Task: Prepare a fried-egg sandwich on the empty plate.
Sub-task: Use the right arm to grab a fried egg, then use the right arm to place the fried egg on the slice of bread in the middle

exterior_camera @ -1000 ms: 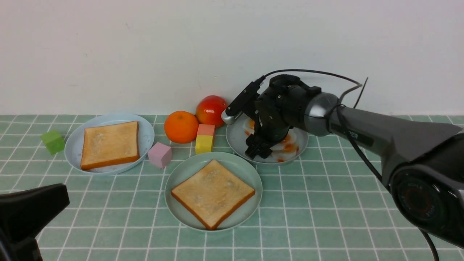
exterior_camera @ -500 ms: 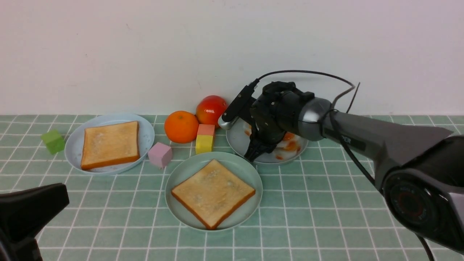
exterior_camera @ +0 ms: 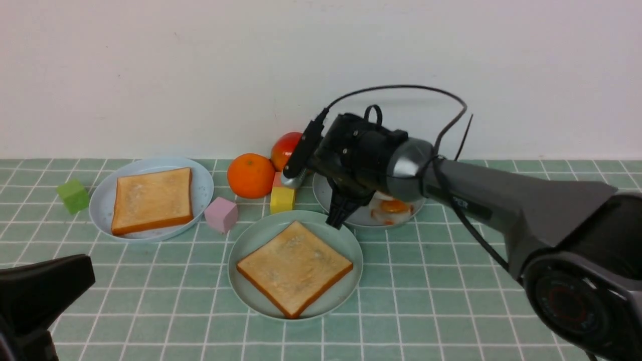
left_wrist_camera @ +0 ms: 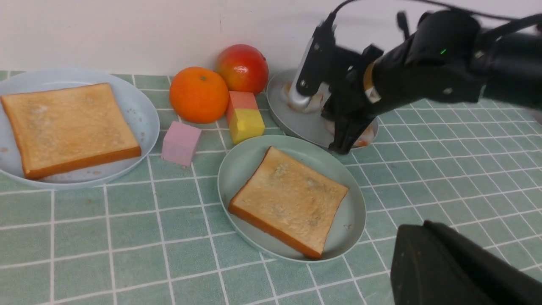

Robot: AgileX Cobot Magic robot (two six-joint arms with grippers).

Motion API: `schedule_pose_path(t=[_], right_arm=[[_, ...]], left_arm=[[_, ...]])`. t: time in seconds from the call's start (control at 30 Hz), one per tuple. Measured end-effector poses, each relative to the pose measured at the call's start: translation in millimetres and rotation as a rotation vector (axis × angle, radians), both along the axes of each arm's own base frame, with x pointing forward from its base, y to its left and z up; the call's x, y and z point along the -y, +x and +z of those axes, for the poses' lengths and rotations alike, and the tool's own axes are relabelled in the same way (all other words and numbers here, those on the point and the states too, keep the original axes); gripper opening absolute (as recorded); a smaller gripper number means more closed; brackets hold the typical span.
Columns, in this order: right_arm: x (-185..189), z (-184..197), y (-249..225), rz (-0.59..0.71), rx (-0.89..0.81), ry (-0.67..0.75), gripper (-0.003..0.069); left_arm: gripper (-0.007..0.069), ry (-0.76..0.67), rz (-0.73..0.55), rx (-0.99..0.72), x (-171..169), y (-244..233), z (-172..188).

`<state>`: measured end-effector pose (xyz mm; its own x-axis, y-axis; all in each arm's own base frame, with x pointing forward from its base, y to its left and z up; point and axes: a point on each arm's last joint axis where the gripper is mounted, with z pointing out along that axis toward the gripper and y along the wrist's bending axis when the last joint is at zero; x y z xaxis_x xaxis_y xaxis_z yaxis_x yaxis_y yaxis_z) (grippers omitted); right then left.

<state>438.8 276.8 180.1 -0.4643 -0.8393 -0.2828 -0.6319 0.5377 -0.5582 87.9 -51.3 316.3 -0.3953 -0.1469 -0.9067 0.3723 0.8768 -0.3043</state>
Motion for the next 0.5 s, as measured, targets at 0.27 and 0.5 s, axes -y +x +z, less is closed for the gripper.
schedule_pose_path(t=[0.27,0.5], right_arm=[[5,61,-20,-0.045,0.039,0.031,0.0052],[-17,142,-87,-0.01,0.014,0.18,0.0052]], left_arm=[[-0.001,0.057,0.027,-0.013,-4,1,-3],[-0.0005,0.084,0.043,-0.026,-6,1,-5]])
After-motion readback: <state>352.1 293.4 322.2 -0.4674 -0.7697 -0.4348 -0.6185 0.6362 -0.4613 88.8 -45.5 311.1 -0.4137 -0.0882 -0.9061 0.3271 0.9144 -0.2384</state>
